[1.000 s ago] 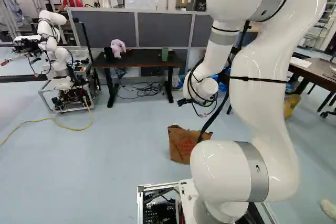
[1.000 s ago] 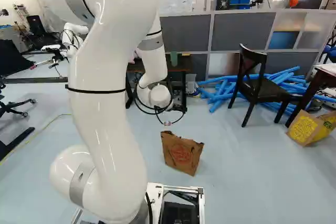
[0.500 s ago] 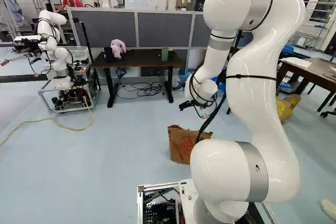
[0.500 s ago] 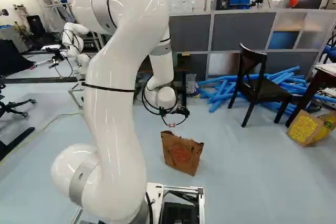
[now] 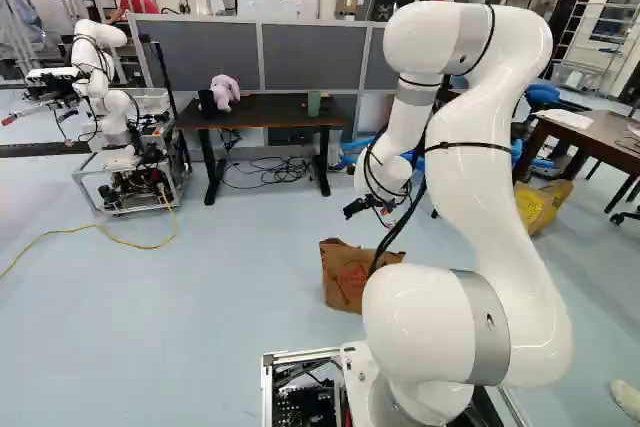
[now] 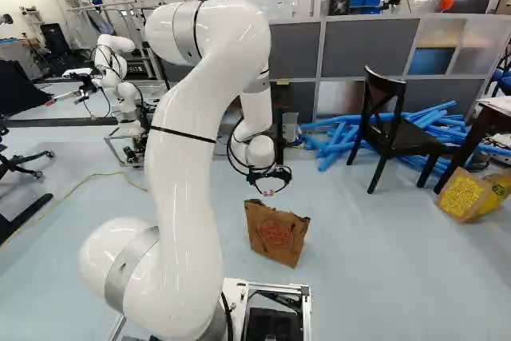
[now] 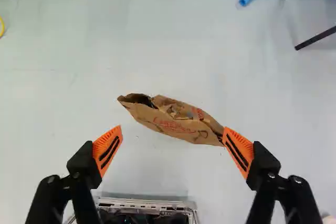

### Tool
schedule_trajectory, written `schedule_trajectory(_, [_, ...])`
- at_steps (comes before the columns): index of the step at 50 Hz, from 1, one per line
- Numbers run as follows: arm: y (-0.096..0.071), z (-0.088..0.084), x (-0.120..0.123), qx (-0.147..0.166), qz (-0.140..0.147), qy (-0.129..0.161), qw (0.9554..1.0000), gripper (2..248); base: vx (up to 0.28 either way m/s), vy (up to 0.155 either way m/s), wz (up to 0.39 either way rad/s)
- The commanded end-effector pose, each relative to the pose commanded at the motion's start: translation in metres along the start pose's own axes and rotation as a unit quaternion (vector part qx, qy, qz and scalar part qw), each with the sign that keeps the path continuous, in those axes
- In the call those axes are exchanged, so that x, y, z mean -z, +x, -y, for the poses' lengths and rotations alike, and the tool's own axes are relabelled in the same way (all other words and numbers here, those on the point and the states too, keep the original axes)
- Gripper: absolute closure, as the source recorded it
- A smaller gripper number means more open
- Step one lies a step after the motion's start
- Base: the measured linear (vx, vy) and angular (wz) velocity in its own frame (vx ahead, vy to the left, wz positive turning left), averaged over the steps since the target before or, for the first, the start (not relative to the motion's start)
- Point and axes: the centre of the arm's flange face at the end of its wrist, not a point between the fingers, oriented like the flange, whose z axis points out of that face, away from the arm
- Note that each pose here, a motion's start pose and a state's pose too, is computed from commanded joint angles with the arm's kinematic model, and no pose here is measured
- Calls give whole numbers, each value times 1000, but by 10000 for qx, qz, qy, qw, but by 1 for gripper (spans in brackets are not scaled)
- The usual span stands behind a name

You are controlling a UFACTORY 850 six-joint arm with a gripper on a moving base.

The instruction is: Pick up the bag on the ground and place it on the table

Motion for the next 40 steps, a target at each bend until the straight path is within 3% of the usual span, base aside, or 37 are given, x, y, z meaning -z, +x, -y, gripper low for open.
schedule_trajectory(21, [6,-3,-39,362,362,112,9986,3,0,0,0])
schedule_trajectory(40, [-4,-3,-67,669,781,218,9945,3,0,0,0])
